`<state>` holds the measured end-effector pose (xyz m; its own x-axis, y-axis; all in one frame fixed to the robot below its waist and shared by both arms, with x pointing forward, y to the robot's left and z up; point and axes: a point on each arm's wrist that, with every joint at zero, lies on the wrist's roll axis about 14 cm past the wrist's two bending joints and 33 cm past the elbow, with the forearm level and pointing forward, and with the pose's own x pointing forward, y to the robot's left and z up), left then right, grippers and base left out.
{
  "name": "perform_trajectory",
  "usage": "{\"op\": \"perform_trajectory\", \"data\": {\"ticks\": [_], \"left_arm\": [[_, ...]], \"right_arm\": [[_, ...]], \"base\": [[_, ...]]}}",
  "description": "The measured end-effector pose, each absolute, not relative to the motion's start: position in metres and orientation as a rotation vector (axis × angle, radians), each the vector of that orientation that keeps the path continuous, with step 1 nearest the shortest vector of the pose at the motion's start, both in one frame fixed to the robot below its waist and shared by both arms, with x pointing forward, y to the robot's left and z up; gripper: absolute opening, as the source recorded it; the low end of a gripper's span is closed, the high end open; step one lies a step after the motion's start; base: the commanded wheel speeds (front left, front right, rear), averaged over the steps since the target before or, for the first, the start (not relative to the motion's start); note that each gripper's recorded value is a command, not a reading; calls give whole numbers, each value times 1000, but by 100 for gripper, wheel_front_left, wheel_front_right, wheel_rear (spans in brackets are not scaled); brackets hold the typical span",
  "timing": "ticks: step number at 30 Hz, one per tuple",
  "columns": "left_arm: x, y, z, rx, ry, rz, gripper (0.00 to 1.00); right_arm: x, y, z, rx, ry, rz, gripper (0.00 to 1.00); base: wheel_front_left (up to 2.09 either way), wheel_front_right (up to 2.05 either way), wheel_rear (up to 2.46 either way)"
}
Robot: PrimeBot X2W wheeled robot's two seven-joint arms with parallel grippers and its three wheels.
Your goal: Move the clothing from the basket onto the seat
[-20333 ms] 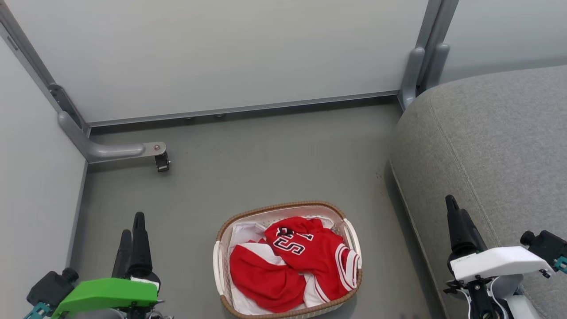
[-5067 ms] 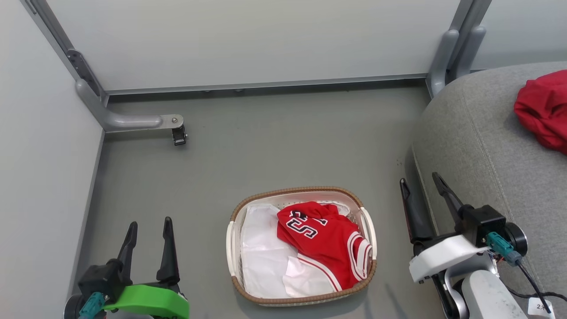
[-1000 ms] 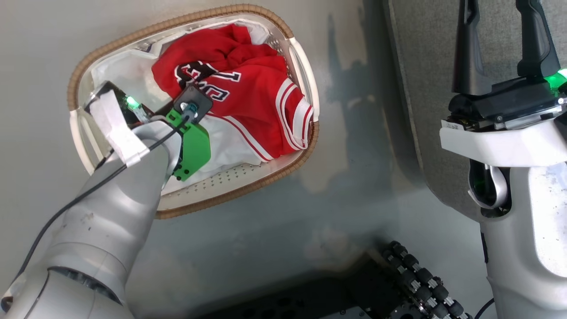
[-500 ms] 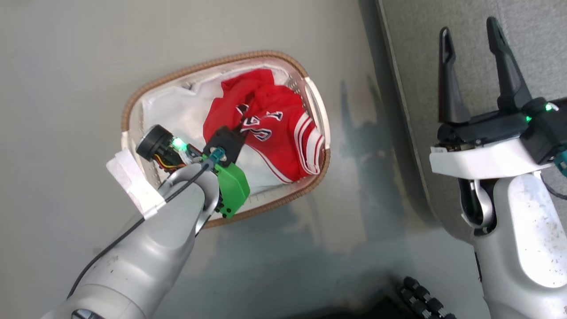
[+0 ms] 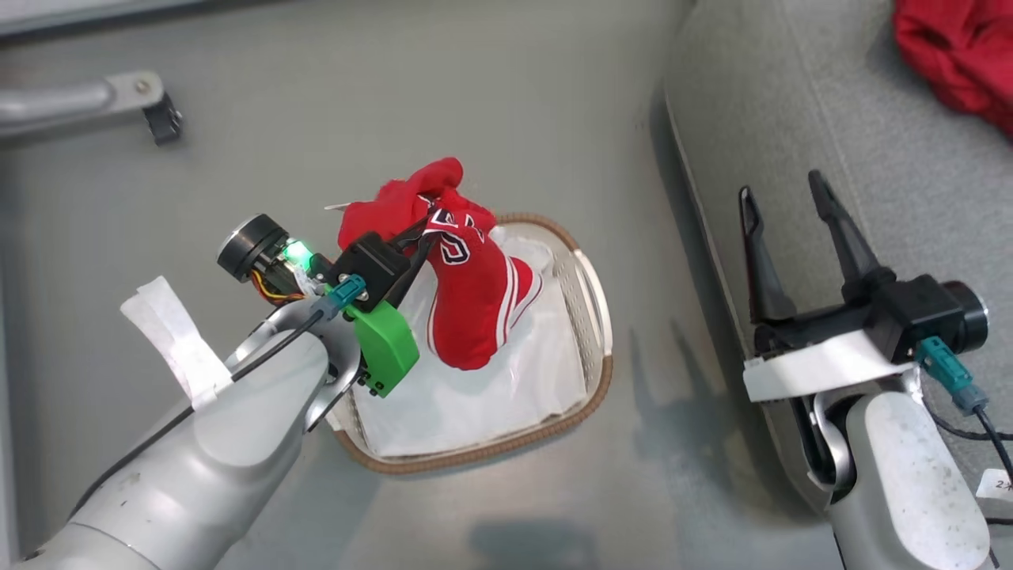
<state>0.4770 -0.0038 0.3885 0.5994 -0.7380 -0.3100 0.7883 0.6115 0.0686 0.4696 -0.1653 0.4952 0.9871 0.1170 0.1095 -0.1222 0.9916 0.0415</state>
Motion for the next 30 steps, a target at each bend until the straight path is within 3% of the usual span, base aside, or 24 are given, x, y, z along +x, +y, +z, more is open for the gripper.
{"op": "perform_trajectory", "data": {"ticks": [17, 30], "left_arm": [[476, 25, 616, 410, -173, -788, 0], [461, 26, 655, 404, -257, -769, 0]], "right_arm": [[421, -120, 574, 102, -275, 252, 100], [422, -61, 554, 64, -193, 428, 100]], "base": [[0, 0, 0], [0, 0, 0]]}}
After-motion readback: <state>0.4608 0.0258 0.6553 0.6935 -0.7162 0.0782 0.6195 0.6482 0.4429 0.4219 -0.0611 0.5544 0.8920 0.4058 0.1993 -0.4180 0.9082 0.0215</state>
